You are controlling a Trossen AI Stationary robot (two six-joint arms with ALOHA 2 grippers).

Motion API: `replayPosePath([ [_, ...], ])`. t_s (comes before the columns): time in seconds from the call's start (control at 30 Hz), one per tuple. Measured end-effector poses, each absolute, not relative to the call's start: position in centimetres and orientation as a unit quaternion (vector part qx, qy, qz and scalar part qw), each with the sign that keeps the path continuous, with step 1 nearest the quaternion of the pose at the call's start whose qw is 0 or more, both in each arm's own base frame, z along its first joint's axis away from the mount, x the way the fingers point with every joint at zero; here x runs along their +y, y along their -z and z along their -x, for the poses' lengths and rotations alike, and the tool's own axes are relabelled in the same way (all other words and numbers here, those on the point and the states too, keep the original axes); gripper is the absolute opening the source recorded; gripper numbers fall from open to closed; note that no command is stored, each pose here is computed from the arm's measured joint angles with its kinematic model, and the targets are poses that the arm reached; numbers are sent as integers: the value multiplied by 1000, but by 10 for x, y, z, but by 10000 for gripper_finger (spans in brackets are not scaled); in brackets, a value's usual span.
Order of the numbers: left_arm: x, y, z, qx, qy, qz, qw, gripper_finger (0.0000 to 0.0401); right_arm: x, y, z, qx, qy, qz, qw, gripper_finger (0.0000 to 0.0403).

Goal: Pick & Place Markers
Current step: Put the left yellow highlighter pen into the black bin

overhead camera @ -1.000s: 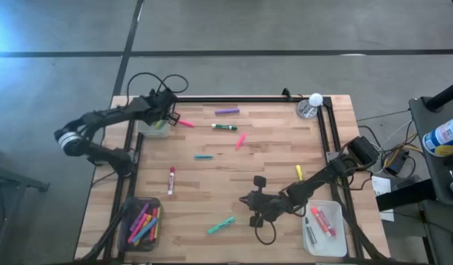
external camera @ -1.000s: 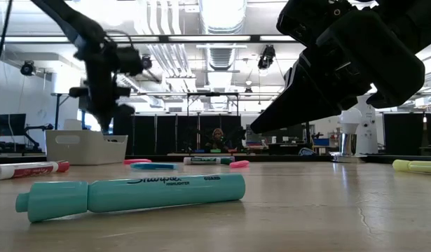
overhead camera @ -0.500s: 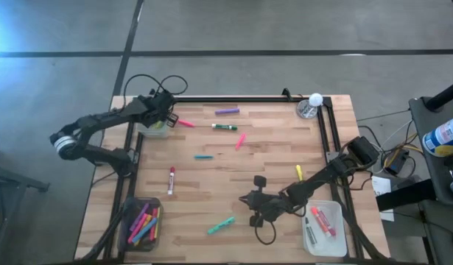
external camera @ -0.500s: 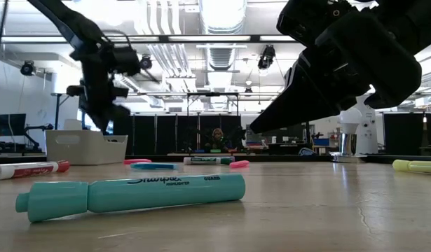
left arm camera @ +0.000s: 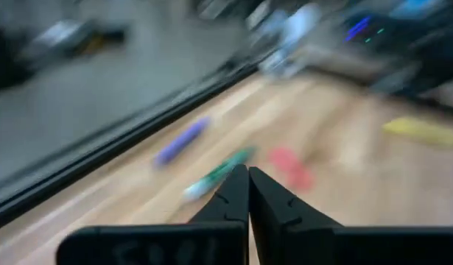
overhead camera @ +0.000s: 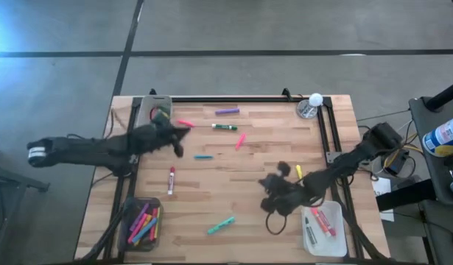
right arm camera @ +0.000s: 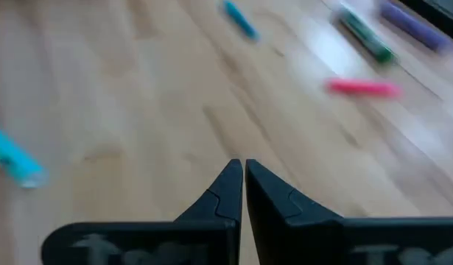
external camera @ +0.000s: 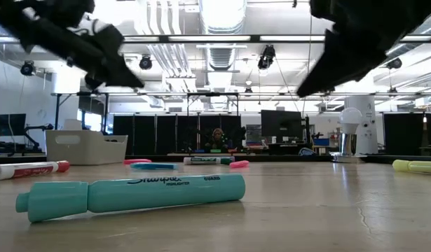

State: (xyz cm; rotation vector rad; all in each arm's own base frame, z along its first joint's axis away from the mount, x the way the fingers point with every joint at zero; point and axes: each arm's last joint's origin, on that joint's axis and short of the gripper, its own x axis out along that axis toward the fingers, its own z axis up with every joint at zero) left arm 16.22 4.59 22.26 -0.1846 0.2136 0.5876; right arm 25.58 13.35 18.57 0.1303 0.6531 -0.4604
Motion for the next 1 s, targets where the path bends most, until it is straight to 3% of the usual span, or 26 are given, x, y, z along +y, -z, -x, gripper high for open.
replayPosePath([
  [0.13,23,-201,-161,10,-191,51,980,2,117,-196,-230,350,291,-104,884,13],
  [0.27,17,-184,-155,-13,-146,22,989,1,105,-199,-207,406,343,-151,833,13],
  [0.73,17,-174,-157,6,-141,24,990,0,77,-169,-181,528,433,-226,695,16],
  [1.0,17,-170,-158,19,-142,24,989,0,56,-160,-176,535,464,-246,662,94],
])
